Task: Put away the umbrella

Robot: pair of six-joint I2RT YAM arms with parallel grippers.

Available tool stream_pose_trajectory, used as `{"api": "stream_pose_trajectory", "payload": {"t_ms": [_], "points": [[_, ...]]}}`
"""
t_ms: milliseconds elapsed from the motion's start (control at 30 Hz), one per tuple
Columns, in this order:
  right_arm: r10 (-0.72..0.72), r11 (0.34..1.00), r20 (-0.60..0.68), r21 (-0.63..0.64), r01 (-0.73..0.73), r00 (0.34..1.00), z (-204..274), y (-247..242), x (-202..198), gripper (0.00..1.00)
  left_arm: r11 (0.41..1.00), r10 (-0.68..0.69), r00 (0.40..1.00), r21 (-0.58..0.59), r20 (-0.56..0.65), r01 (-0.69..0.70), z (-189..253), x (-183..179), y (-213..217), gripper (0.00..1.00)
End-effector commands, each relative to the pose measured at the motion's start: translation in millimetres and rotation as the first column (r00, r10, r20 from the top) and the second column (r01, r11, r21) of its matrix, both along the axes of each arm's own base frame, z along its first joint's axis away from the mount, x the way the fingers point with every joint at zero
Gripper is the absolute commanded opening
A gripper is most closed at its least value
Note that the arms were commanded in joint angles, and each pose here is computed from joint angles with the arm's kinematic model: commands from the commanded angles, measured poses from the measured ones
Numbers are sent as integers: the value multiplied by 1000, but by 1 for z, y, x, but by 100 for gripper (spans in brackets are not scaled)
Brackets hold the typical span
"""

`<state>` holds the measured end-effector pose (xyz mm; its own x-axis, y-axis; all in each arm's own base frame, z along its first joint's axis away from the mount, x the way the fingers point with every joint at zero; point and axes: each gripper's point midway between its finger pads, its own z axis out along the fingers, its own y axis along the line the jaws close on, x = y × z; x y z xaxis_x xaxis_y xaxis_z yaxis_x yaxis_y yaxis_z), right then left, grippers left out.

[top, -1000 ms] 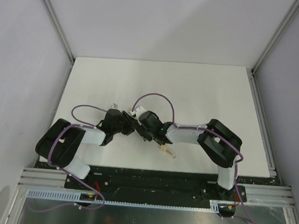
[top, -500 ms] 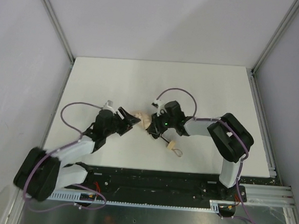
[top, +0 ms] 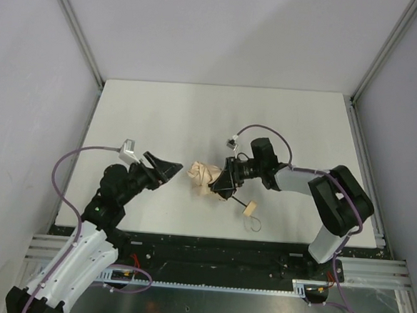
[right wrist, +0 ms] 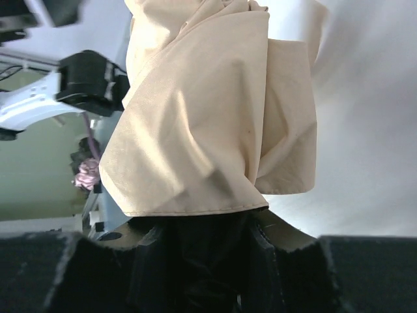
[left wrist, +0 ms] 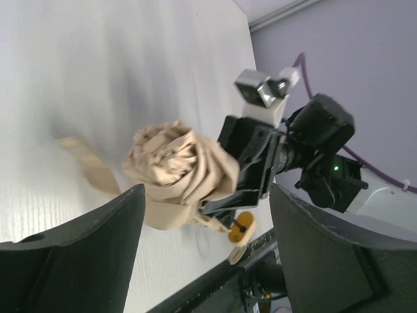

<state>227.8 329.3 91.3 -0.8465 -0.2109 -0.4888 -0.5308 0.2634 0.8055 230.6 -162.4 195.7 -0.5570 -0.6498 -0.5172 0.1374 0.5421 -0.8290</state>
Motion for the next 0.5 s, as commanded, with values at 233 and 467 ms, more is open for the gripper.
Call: {"api": "stream_pose_trajectory", "payload": {"t_ms": [233,467], "points": [[54,968,84,241,-73,995,98,5,-7,0,978,-207,978,-17,-1,207,4,-33,-19,74],[11,976,112,216,-36,994,99,1,2,0,968,-249,968,-10,32,250,5,-41,-21,75]]}}
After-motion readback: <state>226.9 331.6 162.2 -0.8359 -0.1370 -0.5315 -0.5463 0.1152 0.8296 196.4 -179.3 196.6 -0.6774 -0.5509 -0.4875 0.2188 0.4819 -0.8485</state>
